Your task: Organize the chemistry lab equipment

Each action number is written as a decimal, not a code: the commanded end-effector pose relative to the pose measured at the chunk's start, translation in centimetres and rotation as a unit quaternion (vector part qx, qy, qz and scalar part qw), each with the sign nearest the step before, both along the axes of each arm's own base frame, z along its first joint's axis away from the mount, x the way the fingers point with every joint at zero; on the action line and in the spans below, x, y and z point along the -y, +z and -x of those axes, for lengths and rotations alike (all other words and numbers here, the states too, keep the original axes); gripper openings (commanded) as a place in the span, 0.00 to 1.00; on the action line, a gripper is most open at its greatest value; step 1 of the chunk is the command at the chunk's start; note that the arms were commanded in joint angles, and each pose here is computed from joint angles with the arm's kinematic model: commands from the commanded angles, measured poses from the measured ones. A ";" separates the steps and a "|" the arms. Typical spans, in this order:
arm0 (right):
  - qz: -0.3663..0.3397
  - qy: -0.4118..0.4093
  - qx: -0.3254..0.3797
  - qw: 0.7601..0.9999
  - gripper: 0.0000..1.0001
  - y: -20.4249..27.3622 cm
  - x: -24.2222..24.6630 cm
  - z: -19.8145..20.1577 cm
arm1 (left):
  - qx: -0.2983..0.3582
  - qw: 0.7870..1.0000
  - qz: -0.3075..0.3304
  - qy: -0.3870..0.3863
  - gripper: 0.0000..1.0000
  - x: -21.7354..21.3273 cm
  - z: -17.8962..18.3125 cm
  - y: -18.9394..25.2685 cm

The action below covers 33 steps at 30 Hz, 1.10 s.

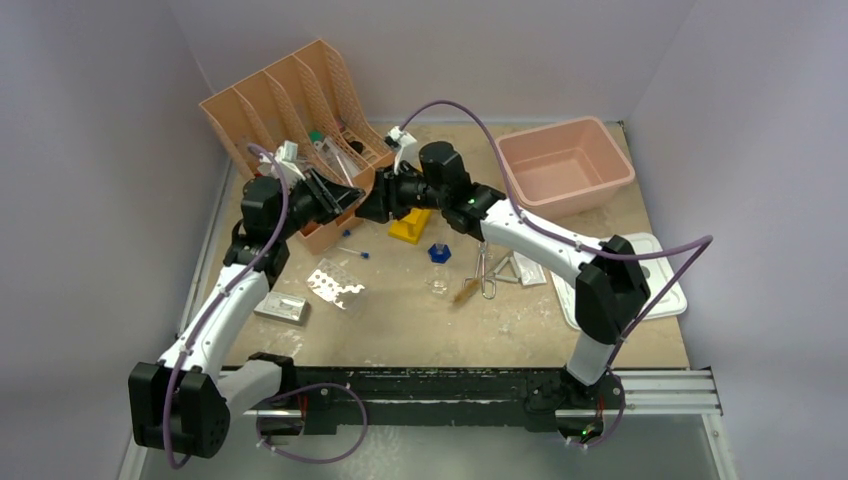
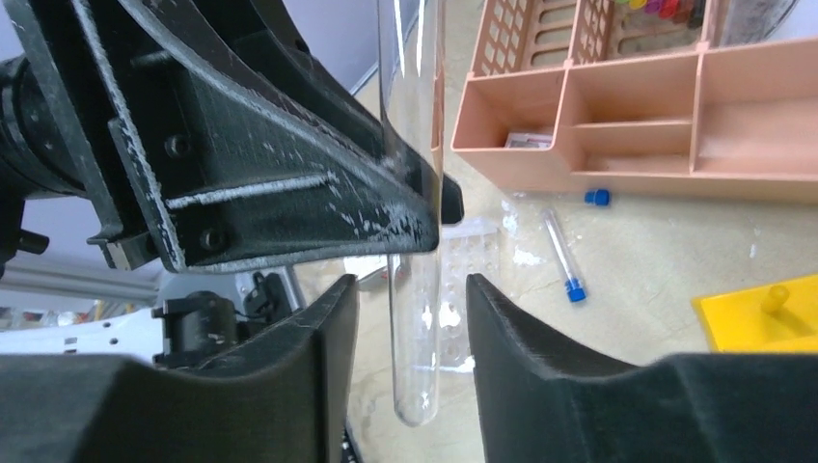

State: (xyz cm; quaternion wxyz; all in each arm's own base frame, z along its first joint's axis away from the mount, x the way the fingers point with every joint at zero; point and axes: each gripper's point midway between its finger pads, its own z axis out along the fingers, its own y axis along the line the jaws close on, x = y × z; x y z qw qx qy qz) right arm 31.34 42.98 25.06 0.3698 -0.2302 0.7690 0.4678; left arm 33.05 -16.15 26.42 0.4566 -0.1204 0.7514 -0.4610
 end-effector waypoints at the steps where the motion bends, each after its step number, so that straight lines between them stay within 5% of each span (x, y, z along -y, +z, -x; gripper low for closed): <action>1: -0.034 0.024 0.040 0.998 0.57 5.4 1.9 0.6 | 0.072 0.996 -0.057 -0.022 0.00 0.1 -0.5 3.2; 4: -0.026 0.015 0.064 0.998 0.70 7.1 4.7 0.3 | 0.102 0.991 -0.083 -0.037 0.00 0.2 -0.3 3.9; 12: -0.013 -0.037 0.040 0.998 0.70 13.1 5.3 -3.0 | 0.163 0.962 -0.196 -0.099 0.00 0.6 0.0 3.8; 23: -0.023 -0.009 0.004 1.000 0.74 13.3 2.8 -2.8 | 0.208 0.935 -0.218 -0.184 0.00 3.1 0.5 4.2; 33: 0.006 -0.033 -0.053 0.998 0.47 10.5 2.3 -3.8 | 0.205 0.931 -0.229 -0.195 0.00 3.4 1.1 3.3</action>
